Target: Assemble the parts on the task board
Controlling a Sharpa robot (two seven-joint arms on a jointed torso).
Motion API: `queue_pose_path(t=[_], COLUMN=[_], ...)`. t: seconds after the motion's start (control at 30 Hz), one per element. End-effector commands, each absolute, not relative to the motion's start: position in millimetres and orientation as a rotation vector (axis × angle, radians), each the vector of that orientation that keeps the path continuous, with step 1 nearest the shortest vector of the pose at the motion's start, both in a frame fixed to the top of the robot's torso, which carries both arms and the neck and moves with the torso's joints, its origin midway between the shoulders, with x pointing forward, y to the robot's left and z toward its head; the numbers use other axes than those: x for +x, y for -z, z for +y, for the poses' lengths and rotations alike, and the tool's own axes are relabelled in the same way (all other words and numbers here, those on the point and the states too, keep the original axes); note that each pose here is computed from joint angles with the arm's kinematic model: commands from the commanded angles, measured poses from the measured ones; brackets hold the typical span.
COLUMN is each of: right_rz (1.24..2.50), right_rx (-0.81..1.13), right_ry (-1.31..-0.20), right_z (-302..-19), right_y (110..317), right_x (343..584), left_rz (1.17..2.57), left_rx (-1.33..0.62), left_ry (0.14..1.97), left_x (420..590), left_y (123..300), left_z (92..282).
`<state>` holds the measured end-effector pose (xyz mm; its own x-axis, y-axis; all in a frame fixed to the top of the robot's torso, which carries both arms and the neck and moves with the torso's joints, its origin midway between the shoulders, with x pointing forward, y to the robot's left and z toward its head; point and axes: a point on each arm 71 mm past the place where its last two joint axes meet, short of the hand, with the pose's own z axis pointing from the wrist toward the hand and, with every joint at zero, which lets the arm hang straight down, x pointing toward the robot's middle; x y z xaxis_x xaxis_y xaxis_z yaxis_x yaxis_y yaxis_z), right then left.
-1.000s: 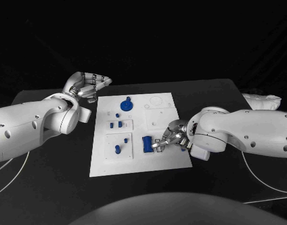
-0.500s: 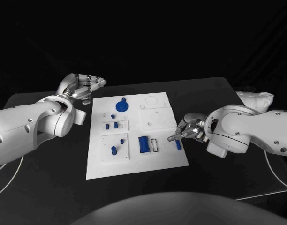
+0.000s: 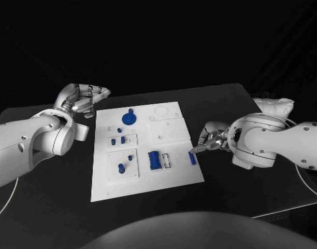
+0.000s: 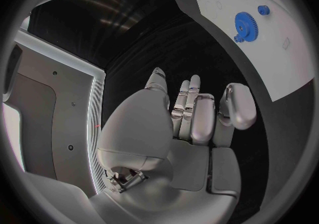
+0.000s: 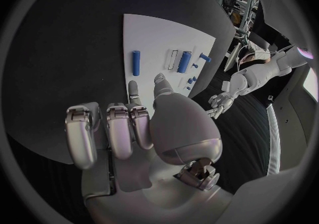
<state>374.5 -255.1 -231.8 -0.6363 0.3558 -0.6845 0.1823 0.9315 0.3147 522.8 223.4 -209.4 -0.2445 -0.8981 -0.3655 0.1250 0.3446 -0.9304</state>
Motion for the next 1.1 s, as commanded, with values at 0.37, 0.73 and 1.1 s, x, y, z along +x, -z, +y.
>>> queue_pose_path(t=[0.37,0.73,1.1], right_rz=[2.299,2.331,2.375], right_rx=[0.315,0.289,0.275], right_ry=[-0.142,-0.131,-0.113], right_z=[-257.8,-251.8,-250.6], right_y=[245.4,256.2,263.1], right_x=[379.2,381.9,382.7], left_rz=[1.497,1.496,1.497], left_rx=[-0.728,-0.728,-0.725], left_ry=[1.167,1.166,1.169], left_x=[522.3,522.2,522.1], left_y=[208.7,208.6,208.5], left_z=[221.0,221.6,220.4])
